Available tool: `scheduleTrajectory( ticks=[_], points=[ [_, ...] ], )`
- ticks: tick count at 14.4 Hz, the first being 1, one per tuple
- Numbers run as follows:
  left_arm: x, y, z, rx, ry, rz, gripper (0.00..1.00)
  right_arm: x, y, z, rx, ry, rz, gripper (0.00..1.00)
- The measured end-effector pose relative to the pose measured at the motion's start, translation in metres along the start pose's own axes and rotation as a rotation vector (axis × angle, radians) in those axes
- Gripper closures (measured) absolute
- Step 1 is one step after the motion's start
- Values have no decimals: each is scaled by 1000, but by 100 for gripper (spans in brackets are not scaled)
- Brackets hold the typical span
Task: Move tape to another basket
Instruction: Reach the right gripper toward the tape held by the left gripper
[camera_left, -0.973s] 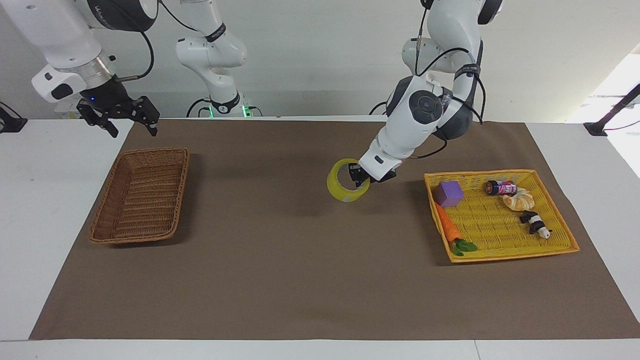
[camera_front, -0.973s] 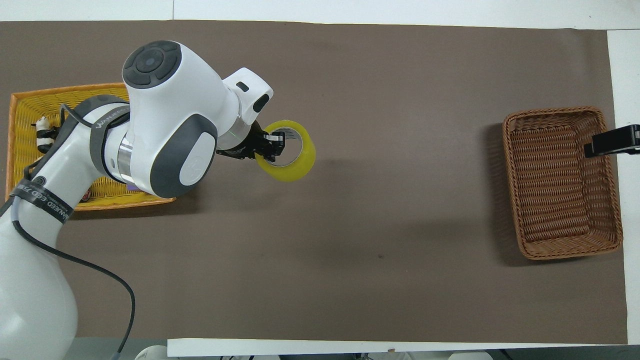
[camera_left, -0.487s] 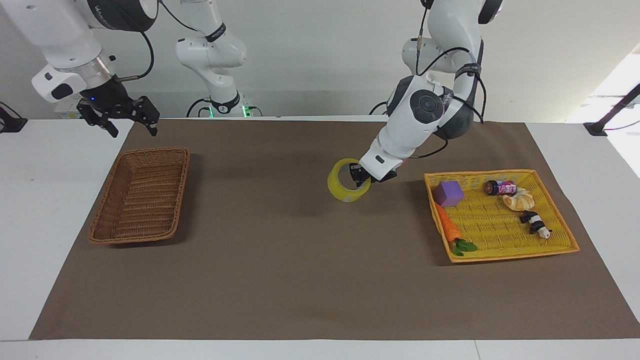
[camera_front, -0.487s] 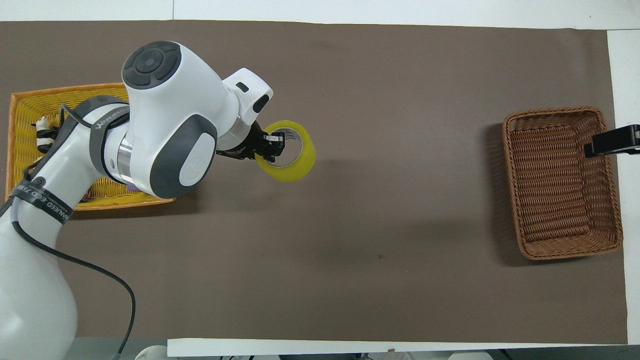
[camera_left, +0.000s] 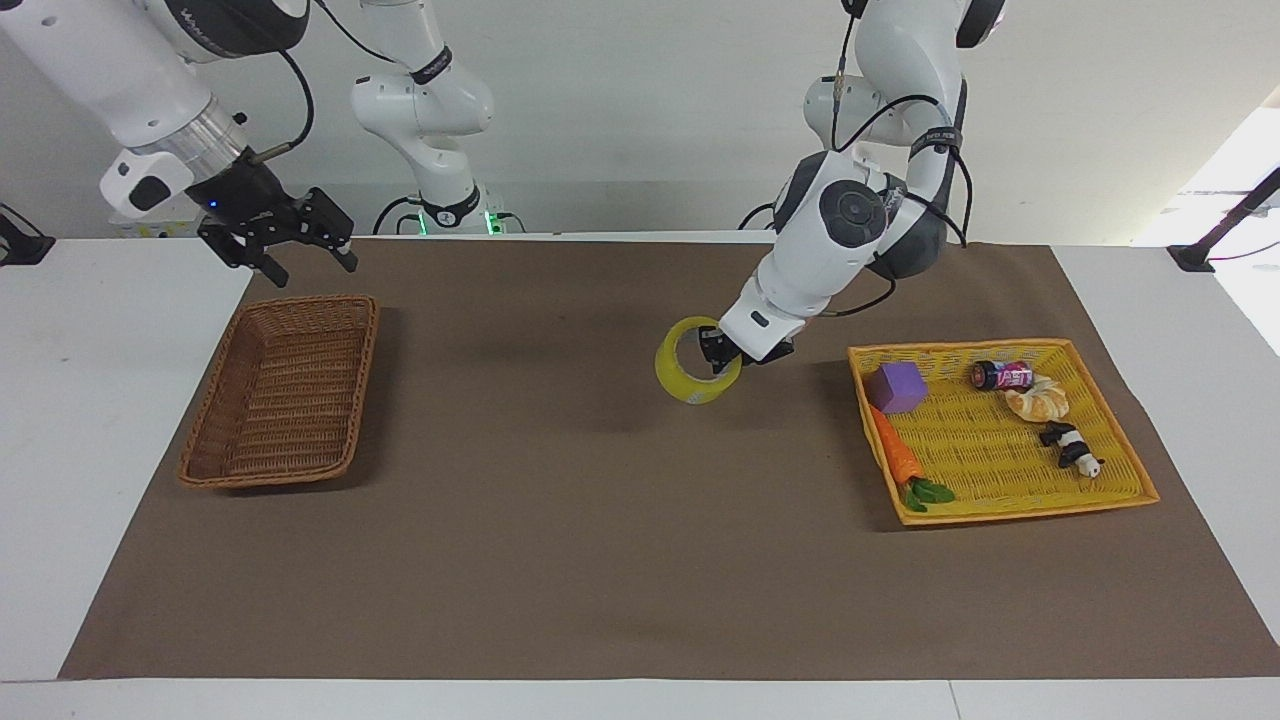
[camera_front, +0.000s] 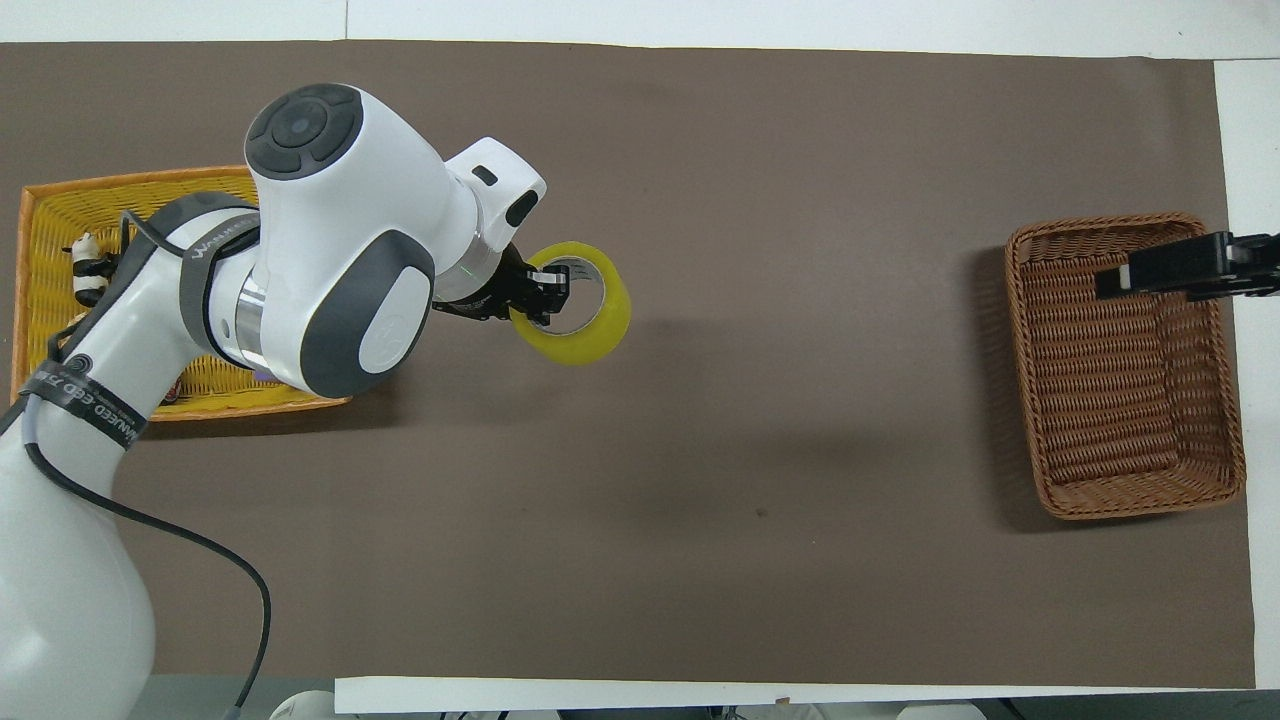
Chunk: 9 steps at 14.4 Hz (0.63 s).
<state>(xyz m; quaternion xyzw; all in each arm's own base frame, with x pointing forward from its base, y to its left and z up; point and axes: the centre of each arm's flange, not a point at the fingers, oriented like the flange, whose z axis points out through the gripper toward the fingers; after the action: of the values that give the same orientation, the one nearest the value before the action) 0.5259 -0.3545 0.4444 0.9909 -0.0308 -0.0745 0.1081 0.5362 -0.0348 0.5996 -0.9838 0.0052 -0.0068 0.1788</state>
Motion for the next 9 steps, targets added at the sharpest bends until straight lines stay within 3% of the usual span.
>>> scheduleTrajectory(
  ticks=[6,9],
  points=[
    [0,0,0,0,0,0,78,39,4,113,466,-21,225,0],
    [-1,1,0,0,-1,3,78,54,-35,182,595,-21,312,0]
  ],
)
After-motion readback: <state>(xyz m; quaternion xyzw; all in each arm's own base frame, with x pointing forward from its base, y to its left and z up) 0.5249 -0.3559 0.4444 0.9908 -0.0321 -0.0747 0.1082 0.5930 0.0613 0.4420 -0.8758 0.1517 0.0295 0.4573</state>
